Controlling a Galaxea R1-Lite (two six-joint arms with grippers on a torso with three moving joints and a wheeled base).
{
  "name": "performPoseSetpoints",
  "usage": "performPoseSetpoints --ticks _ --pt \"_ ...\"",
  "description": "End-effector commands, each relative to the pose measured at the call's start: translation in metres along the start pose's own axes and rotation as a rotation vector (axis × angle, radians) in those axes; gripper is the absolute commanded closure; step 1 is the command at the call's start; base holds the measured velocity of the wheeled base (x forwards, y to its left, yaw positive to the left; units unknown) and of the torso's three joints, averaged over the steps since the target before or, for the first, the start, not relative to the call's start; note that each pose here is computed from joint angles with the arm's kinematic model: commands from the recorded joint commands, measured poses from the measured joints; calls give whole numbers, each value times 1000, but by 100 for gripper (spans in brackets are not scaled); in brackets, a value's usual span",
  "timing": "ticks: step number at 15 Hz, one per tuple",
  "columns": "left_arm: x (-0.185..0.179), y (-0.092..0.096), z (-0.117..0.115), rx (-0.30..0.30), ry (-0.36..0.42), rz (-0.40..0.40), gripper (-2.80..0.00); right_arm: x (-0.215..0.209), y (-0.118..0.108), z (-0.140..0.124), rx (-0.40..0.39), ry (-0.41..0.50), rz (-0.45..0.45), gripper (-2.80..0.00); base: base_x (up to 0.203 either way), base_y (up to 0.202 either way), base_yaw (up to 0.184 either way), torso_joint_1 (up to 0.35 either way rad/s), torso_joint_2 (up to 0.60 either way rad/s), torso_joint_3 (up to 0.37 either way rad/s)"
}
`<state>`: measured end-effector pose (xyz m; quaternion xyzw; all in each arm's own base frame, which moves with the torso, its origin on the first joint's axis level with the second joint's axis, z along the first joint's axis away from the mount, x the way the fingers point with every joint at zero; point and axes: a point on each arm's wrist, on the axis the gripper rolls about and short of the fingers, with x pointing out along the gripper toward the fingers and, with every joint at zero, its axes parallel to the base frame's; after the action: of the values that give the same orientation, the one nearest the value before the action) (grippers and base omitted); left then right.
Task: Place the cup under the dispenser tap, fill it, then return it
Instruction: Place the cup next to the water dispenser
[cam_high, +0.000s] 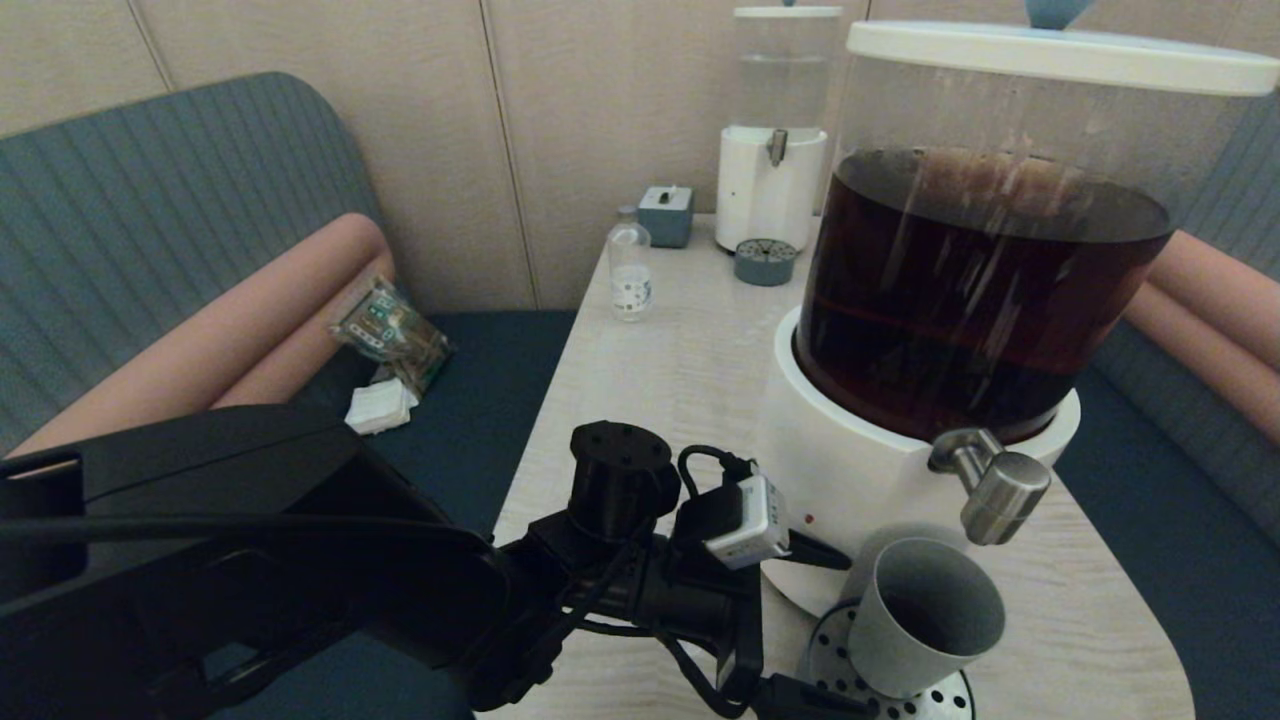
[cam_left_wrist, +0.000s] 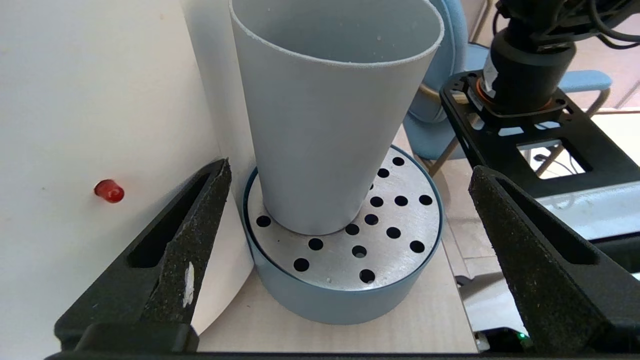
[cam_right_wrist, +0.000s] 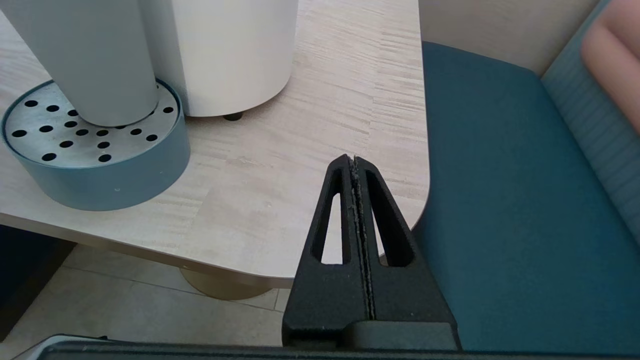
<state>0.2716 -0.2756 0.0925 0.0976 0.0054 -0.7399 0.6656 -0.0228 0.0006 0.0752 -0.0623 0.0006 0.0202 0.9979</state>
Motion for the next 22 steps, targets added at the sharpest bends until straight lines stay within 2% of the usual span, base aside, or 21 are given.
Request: performPoseSetpoints --ticks 1,22 --pt "2 0 0 8 -3 3 -280 0 0 -3 -1 4 2 0 0 0 0 0 0 0" --pt "36 0 -9 13 -14 -54 -280 0 0 -3 -1 4 2 0 0 0 0 0 0 0"
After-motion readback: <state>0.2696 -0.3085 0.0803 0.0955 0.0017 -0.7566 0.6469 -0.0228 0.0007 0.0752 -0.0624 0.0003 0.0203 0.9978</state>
